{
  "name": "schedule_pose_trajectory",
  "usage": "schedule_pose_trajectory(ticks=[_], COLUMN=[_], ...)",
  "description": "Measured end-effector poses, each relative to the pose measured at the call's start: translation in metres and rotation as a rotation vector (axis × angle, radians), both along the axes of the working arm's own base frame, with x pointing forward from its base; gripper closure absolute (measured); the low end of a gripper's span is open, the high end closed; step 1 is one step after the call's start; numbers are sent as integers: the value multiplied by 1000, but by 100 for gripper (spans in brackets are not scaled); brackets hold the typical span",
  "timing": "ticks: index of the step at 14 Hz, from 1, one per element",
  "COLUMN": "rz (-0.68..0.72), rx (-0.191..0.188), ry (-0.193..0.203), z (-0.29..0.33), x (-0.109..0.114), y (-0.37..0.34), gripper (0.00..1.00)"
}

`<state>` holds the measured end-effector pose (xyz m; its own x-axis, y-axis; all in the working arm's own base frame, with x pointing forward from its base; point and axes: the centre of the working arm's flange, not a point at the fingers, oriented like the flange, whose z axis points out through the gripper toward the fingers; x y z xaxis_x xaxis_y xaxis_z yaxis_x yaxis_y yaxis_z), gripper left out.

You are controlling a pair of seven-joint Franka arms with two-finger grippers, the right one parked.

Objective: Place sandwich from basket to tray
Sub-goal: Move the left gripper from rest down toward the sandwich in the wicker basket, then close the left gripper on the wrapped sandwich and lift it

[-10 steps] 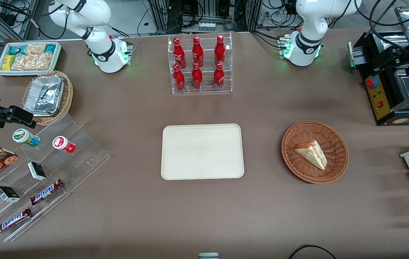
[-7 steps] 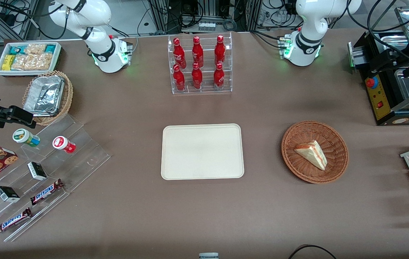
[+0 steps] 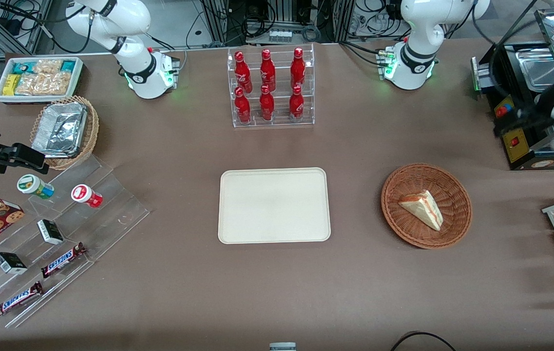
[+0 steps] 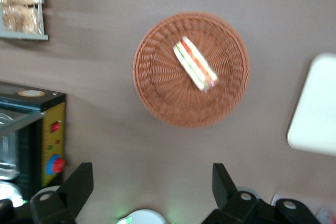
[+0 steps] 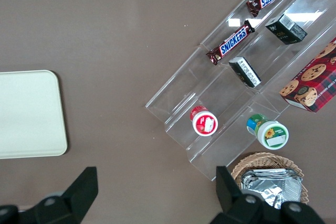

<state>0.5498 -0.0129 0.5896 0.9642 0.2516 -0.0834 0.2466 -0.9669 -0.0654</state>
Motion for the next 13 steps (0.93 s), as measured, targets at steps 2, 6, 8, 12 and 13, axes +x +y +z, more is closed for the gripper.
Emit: schedule_pose_trajectory(ticks=[2, 6, 8, 12, 13], rz=[146, 411, 503, 628, 641], rx=[15, 18, 8, -1, -4], ry=[-34, -112, -144, -156, -159], z=[-48, -141, -181, -233, -245], x=[8, 5, -5, -17, -18], y=[-1, -12, -33, -59, -63], gripper=[0, 0, 0, 0, 0])
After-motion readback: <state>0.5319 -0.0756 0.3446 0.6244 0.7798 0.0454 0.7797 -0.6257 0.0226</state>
